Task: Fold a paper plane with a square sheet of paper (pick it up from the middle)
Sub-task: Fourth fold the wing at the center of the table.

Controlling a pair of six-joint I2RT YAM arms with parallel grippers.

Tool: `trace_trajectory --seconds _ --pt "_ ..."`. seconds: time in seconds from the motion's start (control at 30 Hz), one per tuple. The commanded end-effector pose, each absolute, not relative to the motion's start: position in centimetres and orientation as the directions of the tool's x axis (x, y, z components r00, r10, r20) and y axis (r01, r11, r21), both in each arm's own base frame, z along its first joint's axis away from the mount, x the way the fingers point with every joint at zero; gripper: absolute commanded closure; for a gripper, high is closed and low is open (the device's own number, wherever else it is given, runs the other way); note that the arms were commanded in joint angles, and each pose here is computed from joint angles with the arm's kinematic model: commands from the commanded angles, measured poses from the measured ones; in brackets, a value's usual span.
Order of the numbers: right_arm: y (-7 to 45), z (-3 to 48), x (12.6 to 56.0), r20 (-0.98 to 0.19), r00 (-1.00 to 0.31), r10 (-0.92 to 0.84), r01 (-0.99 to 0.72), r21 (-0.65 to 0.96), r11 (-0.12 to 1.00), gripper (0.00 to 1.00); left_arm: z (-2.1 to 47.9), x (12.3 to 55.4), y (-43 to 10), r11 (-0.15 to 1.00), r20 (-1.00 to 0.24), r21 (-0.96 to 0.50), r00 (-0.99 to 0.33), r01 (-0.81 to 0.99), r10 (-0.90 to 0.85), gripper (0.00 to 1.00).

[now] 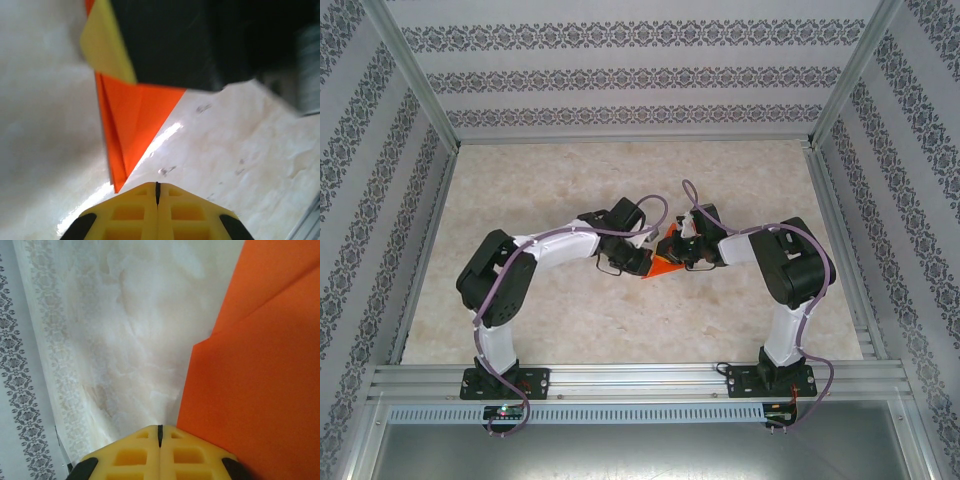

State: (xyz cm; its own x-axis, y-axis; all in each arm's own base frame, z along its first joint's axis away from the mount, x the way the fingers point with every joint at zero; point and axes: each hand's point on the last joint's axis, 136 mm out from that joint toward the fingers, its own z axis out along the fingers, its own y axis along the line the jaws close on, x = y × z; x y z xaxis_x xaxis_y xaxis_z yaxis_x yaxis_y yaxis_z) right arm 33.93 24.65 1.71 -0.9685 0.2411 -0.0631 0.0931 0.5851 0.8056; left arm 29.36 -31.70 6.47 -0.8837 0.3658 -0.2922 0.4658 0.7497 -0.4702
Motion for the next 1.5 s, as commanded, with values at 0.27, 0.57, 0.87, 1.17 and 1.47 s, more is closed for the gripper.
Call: trace_trajectory --seconds 0.27,0.57,0.87,1.17,1.47 --pt "22.9 -1.3 32.6 0.007 -0.962 0.272 0.189 0.738 0.648 0.97 5.2 31.5 -34.2 0.711 -0.334 -0.52 -0.879 0.473 0.339 0.94" --pt "23.0 -1.1 32.6 0.009 -0.963 0.268 0.187 0.738 0.648 0.97 1.5 32.0 -32.8 0.764 -0.303 -0.45 -0.884 0.462 0.356 0.95" --pt "22.4 -1.0 33.6 -0.029 -0.962 0.271 0.17 0.713 0.68 0.94 -1.7 30.7 -31.2 0.784 -0.234 -0.429 -0.894 0.448 0.383 0.96" --pt "20.6 -0.3 36.0 -0.1 -0.953 0.285 0.149 0.666 0.731 0.93 -3.7 29.1 -29.1 0.799 -0.163 -0.418 -0.901 0.432 0.402 1.0" --pt "19.3 0.1 38.2 -0.133 -0.942 0.308 0.145 0.666 0.732 0.93 -4.4 28.3 -28.7 0.788 -0.107 -0.458 -0.905 0.412 0.411 1.0"
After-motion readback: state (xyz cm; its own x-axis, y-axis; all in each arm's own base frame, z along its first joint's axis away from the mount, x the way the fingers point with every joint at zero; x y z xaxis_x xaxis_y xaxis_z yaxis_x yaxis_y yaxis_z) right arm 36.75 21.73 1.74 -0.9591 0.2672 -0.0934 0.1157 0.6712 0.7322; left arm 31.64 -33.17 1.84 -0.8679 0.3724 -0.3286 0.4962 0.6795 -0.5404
